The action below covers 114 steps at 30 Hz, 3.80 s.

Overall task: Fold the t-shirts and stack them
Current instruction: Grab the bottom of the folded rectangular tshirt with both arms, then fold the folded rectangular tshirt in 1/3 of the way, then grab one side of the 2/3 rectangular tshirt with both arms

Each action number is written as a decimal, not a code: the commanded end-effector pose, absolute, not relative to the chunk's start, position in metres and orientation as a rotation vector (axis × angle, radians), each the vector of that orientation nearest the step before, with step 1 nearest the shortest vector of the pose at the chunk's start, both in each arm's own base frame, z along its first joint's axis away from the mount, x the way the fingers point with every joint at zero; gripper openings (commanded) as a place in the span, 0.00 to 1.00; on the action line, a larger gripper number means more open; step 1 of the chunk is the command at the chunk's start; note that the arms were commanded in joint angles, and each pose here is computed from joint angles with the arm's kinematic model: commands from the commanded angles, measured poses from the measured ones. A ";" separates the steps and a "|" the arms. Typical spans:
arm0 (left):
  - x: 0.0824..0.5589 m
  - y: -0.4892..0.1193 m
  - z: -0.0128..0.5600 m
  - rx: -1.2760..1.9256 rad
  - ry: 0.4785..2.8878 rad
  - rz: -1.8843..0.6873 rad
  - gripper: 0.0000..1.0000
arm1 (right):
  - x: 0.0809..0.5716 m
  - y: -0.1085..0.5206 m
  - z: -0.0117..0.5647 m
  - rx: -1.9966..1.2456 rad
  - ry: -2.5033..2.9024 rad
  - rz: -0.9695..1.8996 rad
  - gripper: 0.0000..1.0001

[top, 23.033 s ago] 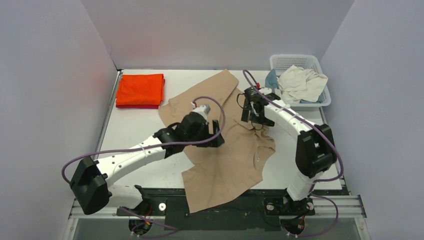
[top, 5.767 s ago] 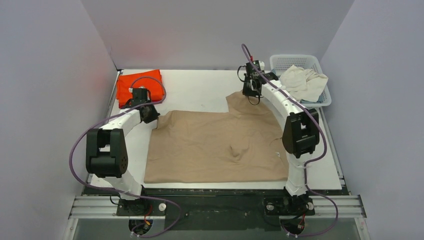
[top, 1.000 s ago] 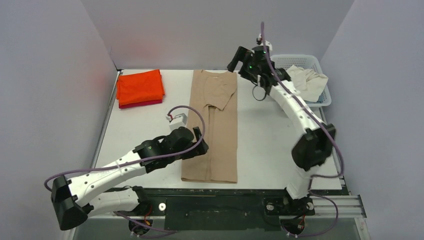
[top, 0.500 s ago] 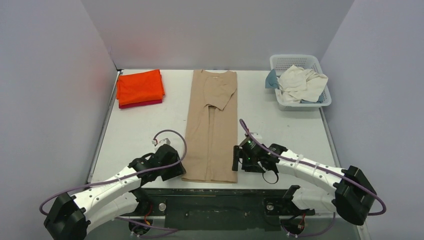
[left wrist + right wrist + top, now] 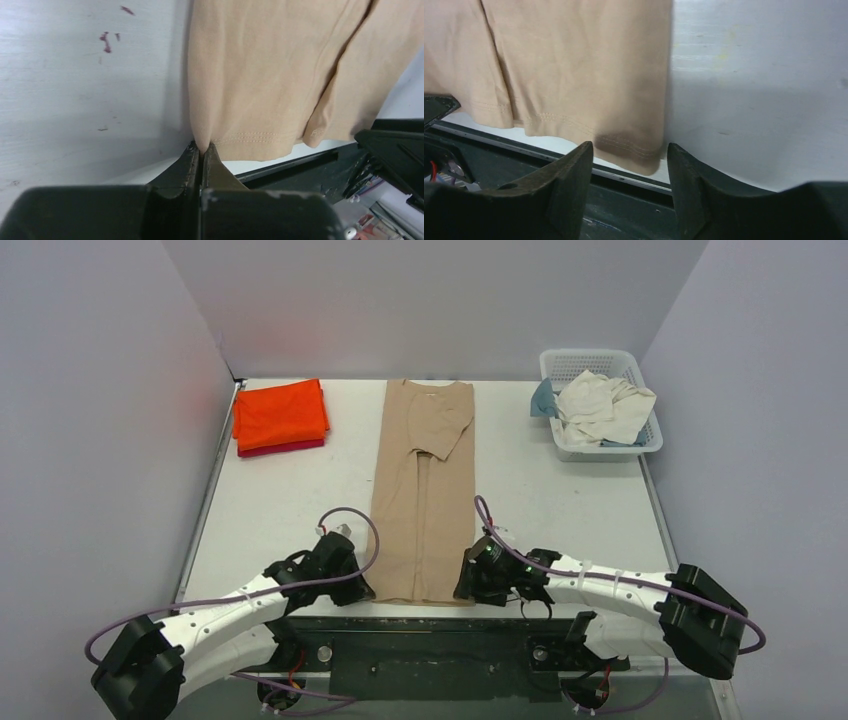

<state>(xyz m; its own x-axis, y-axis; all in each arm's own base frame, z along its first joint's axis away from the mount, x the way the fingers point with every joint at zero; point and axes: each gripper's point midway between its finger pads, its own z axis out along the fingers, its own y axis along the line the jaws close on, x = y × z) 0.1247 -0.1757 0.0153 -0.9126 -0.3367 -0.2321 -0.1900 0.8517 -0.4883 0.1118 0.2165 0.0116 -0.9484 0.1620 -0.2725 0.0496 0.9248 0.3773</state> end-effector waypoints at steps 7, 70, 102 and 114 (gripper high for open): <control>0.099 -0.187 0.022 -0.378 2.779 -0.782 0.00 | 0.098 0.218 0.004 0.134 2.780 0.523 0.00; 0.480 -0.194 0.150 -0.276 2.290 -0.640 0.82 | 0.452 0.203 0.124 0.570 2.326 0.580 0.62; 0.315 -0.163 0.015 -0.444 2.614 -0.497 0.64 | 0.406 0.267 0.062 0.113 2.503 0.503 0.84; 0.289 -0.161 -0.001 -0.433 2.676 -0.449 0.45 | 0.433 0.215 0.092 0.184 2.478 0.308 0.85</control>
